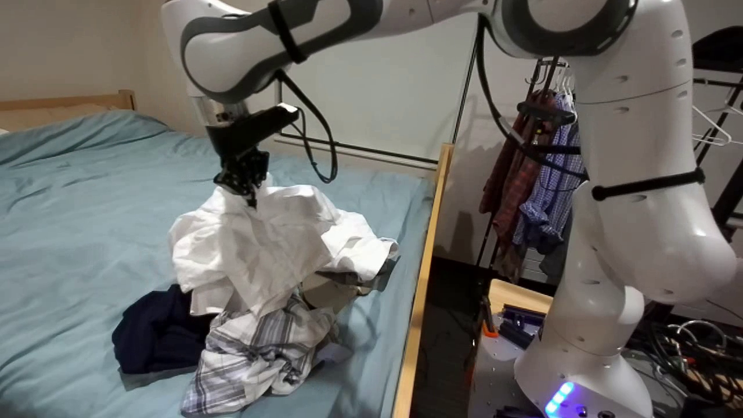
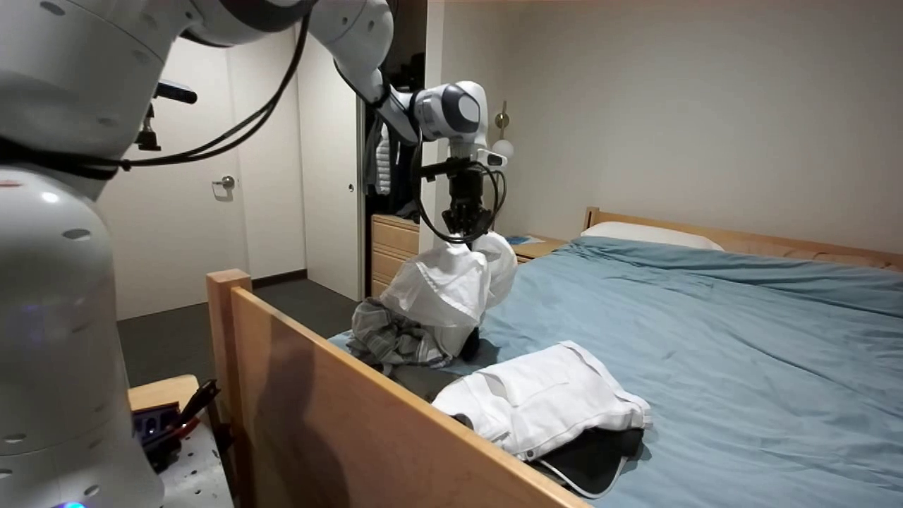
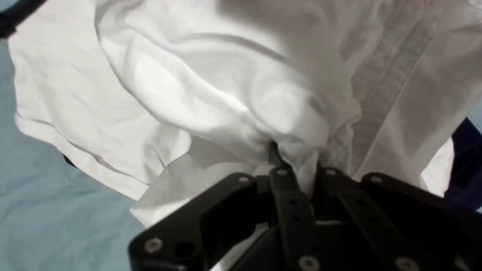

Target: Move the clothes from left to right

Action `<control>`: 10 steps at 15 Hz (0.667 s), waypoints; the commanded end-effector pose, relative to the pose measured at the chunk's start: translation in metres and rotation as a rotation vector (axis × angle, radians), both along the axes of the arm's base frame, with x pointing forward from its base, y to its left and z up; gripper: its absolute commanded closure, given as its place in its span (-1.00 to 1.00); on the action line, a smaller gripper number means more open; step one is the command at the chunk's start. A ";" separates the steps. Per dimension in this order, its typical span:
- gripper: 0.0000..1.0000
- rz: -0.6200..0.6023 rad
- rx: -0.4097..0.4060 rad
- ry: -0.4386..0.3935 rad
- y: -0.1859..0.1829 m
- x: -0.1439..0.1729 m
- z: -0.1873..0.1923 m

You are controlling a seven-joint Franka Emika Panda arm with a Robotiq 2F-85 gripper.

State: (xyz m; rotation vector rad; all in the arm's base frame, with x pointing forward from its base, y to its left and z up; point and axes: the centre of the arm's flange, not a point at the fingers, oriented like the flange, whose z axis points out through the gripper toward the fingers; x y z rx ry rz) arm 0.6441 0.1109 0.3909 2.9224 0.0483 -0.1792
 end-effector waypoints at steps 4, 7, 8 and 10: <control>0.83 -0.362 0.010 0.045 -0.096 -0.088 0.001; 0.83 -0.519 0.006 0.049 -0.138 -0.106 0.006; 0.83 -0.571 0.007 0.046 -0.150 -0.111 0.010; 0.83 -0.627 0.020 0.025 -0.171 -0.116 0.024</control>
